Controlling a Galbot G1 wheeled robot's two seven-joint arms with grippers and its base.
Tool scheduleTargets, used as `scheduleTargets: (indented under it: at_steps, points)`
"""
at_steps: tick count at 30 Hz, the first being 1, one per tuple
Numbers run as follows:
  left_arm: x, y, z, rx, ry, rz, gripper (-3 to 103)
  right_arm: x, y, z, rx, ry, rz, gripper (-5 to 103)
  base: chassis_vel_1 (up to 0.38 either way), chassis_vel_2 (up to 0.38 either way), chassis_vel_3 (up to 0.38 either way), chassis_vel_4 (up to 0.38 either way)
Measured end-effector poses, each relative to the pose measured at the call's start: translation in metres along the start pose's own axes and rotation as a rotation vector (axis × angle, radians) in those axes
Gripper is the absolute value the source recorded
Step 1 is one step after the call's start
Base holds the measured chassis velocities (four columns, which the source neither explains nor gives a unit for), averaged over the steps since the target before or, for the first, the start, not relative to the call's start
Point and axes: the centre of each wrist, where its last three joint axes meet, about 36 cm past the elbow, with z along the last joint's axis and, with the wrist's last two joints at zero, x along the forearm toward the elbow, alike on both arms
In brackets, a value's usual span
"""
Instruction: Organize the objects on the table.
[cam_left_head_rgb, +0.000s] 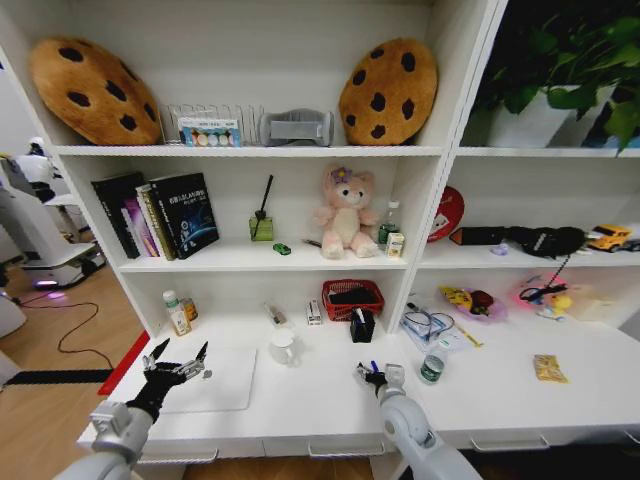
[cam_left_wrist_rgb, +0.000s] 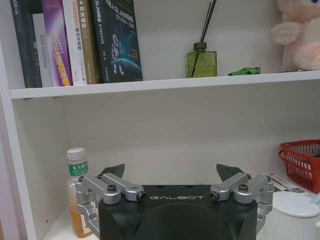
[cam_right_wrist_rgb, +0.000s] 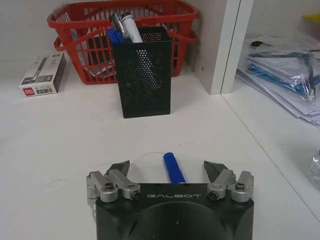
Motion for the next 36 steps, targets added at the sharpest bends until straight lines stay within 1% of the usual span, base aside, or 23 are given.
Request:
scheduleTargets:
  at_steps: [1,2,3,4,5,6,8,9,12,13,16,18,19,20,24,25,27,28,31,32,33,35,36]
  points:
    - [0.0,0.0,0.0,0.0,0.0,0.0,100,-0.001,0.0,-0.001,-0.002,0.001,0.002,83,0.0,0.0,0.0,0.0]
    - [0.0,0.0,0.0,0.0,0.0,0.0,100,-0.001,0.0,-0.001,-0.002,0.001,0.002,83,0.0,0.0,0.0,0.0]
    - [0.0,0.0,0.0,0.0,0.0,0.0,100,-0.001,0.0,-0.001,-0.004,0.002,0.006,78,0.0,0.0,0.0,0.0]
    - [0.0,0.0,0.0,0.0,0.0,0.0,100,-0.001,0.0,-0.001,-0.006,0.002,0.007,78,0.0,0.0,0.0,0.0]
    - [0.0,0.0,0.0,0.0,0.0,0.0,100,-0.001,0.0,-0.001,-0.008,0.004,0.009,66,0.0,0.0,0.0,0.0]
    - [0.0,0.0,0.0,0.0,0.0,0.0,100,-0.001,0.0,-0.001,-0.008,0.004,0.009,66,0.0,0.0,0.0,0.0]
    - [0.0,0.0,0.0,0.0,0.0,0.0,100,-0.001,-0.001,0.001,-0.009,0.008,0.013,56,0.0,0.0,0.0,0.0]
    - [0.0,0.0,0.0,0.0,0.0,0.0,100,-0.001,-0.001,0.001,-0.009,0.008,0.013,56,0.0,0.0,0.0,0.0]
    - [0.0,0.0,0.0,0.0,0.0,0.0,100,0.0,-0.002,0.004,-0.009,0.014,0.017,40,0.0,0.0,0.0,0.0]
    - [0.0,0.0,0.0,0.0,0.0,0.0,100,0.0,-0.002,0.004,-0.009,0.014,0.017,40,0.0,0.0,0.0,0.0]
    - [0.0,0.0,0.0,0.0,0.0,0.0,100,0.0,-0.003,0.005,-0.014,0.019,0.014,24,0.0,0.0,0.0,0.0]
    - [0.0,0.0,0.0,0.0,0.0,0.0,100,0.0,-0.003,0.004,-0.016,0.019,0.009,24,0.0,0.0,0.0,0.0]
    - [0.0,0.0,0.0,0.0,0.0,0.0,100,0.0,-0.003,0.003,-0.02,0.011,-0.007,13,0.0,0.0,0.0,0.0]
    - [0.0,0.0,0.0,0.0,0.0,0.0,100,0.0,-0.002,0.002,-0.022,-0.003,-0.027,10,0.0,0.0,0.0,0.0]
    - [0.0,0.0,0.0,0.0,0.0,0.0,100,0.001,-0.001,0.0,-0.021,-0.055,-0.065,8,0.0,0.0,0.0,0.0]
    - [0.0,0.0,0.0,0.0,0.0,0.0,100,0.001,-0.001,-0.002,-0.018,-0.084,-0.076,8,0.0,0.0,0.0,0.0]
    - [0.0,0.0,0.0,0.0,0.0,0.0,100,0.002,-0.002,-0.012,-0.003,-0.212,-0.112,8,0.0,0.0,0.0,0.0]
    - [0.0,0.0,0.0,0.0,0.0,0.0,100,0.002,-0.002,-0.012,-0.003,-0.212,-0.112,8,0.0,0.0,0.0,0.0]
    - [0.0,0.0,0.0,0.0,0.0,0.0,100,-0.005,-0.006,-0.038,0.039,-0.434,-0.162,8,0.0,0.0,0.0,0.0]
    - [0.0,0.0,0.0,0.0,0.0,0.0,100,-0.005,-0.006,-0.038,0.039,-0.434,-0.162,8,0.0,0.0,0.0,0.0]
    - [0.0,0.0,0.0,0.0,0.0,0.0,100,-0.01,-0.007,-0.045,0.067,-0.507,-0.166,8,0.0,0.0,0.0,0.0]
    - [0.0,0.0,0.0,0.0,0.0,0.0,100,-0.033,-0.008,-0.06,0.156,-0.678,-0.156,8,0.0,0.0,0.0,0.0]
    - [0.0,0.0,0.0,0.0,0.0,0.0,100,-0.033,-0.008,-0.06,0.156,-0.678,-0.156,8,0.0,0.0,0.0,0.0]
